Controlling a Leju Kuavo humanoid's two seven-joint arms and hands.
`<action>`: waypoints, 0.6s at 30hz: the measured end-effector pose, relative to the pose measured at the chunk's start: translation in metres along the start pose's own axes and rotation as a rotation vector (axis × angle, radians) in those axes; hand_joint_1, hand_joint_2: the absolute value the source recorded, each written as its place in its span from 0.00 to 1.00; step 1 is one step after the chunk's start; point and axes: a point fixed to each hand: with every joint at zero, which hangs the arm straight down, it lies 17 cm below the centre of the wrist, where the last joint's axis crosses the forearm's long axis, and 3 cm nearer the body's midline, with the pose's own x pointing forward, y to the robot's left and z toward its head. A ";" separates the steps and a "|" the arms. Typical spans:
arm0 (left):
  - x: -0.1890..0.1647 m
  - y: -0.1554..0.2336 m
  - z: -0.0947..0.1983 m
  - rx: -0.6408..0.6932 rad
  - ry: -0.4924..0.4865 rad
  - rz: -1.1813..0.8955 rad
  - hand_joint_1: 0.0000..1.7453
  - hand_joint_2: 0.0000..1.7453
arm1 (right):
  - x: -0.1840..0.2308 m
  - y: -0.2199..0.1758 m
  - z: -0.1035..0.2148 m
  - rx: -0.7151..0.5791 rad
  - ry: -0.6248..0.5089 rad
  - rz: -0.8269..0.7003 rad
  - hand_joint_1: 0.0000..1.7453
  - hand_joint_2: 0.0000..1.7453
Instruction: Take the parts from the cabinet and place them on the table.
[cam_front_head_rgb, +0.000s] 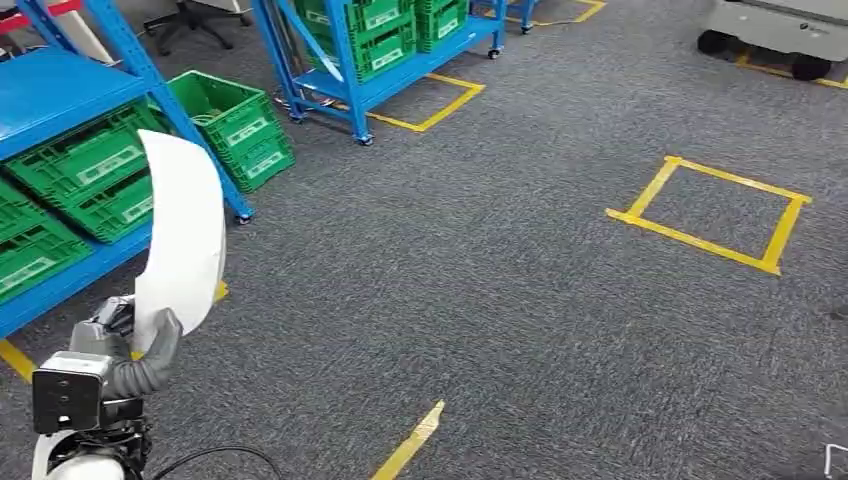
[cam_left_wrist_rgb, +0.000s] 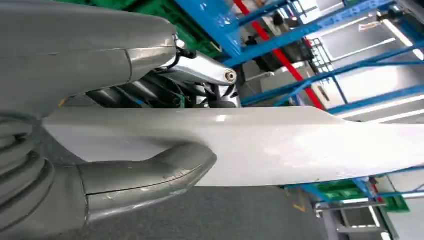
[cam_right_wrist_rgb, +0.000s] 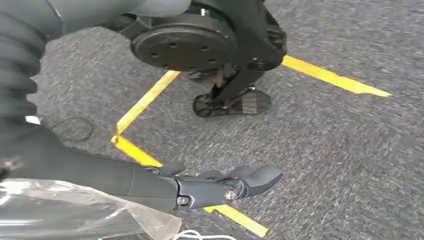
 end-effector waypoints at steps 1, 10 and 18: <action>-0.001 0.000 0.000 -0.006 0.003 -0.001 1.00 1.00 | 0.000 0.000 0.000 0.000 -0.002 0.000 0.00 1.00; -0.002 -0.002 0.000 -0.030 0.009 0.000 1.00 1.00 | 0.001 0.002 -0.001 0.006 -0.004 0.005 0.00 1.00; -0.002 -0.003 0.002 -0.035 0.014 0.002 1.00 1.00 | 0.001 0.002 -0.001 0.006 -0.004 0.009 0.00 1.00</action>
